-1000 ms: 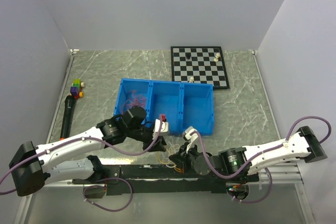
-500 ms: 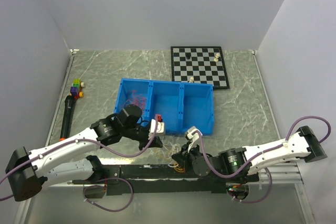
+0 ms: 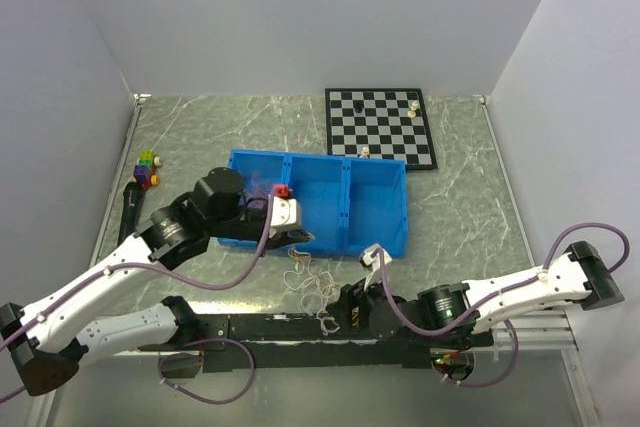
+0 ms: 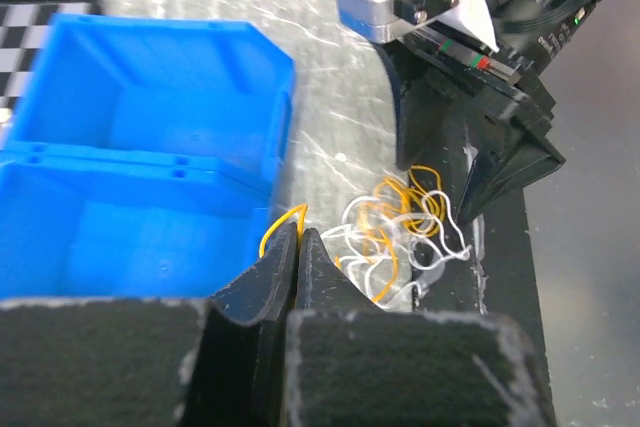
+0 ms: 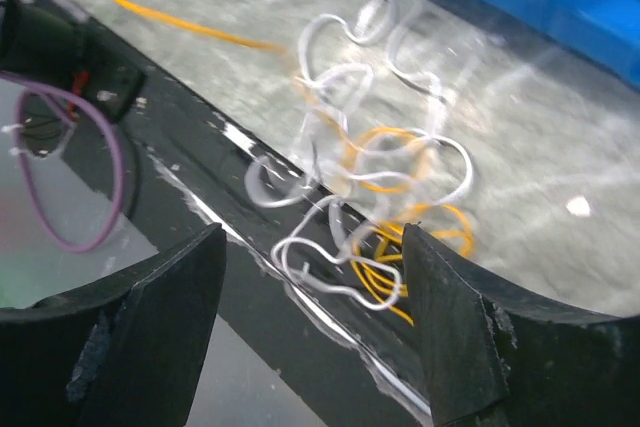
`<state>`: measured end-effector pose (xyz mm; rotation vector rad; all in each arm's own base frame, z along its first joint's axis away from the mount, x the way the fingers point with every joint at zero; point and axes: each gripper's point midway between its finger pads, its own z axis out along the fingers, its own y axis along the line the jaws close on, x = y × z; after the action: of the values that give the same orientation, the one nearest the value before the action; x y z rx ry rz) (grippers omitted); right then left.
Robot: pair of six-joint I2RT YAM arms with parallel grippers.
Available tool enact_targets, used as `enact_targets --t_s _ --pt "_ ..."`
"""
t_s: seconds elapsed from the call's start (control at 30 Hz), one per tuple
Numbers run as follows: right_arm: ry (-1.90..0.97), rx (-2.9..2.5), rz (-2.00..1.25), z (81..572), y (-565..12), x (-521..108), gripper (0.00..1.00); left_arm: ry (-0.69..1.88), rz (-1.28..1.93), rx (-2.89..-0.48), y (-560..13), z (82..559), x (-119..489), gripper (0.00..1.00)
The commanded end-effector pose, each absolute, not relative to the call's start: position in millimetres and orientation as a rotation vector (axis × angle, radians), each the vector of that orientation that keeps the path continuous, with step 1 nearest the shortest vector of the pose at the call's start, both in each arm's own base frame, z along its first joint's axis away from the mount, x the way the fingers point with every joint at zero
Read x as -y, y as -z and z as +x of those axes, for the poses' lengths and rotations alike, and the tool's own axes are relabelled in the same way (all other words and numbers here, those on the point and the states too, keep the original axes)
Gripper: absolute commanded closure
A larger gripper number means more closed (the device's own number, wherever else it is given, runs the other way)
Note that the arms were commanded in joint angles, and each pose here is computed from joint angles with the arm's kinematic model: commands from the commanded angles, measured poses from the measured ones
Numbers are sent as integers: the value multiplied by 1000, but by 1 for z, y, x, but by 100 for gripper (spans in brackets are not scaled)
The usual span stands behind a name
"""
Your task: Untangle the cables
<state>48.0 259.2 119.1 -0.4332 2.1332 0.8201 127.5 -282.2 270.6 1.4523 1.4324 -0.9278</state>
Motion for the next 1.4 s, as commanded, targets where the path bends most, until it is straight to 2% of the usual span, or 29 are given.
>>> enact_targets --t_s 0.0,0.27,0.5,0.6,0.73,0.77,0.97,1.37 --pt "-741 -2214 -328 53 -108 -237 22 864 1386 -1384 -305 138 271 99" --pt "-589 -2348 -286 47 -55 -219 25 779 1302 -1217 -393 144 255 99" --pt "-594 -2339 -228 53 -36 -218 39 763 1325 -1229 -404 131 239 99" --pt "-630 -2329 -204 54 -34 -220 53 749 1323 -1245 -404 130 233 99" --pt "-645 -2316 -214 54 -40 -225 96 731 1315 -1248 -402 127 226 99" --pt "-637 -2314 -213 55 -45 -225 100 727 1311 -1248 -403 127 224 99" --pt "-511 -2204 -234 78 -111 -206 100 718 1319 -1244 -399 122 218 99" --pt "-724 -1797 -230 113 -311 -201 100 815 1377 -1262 -364 105 221 99"
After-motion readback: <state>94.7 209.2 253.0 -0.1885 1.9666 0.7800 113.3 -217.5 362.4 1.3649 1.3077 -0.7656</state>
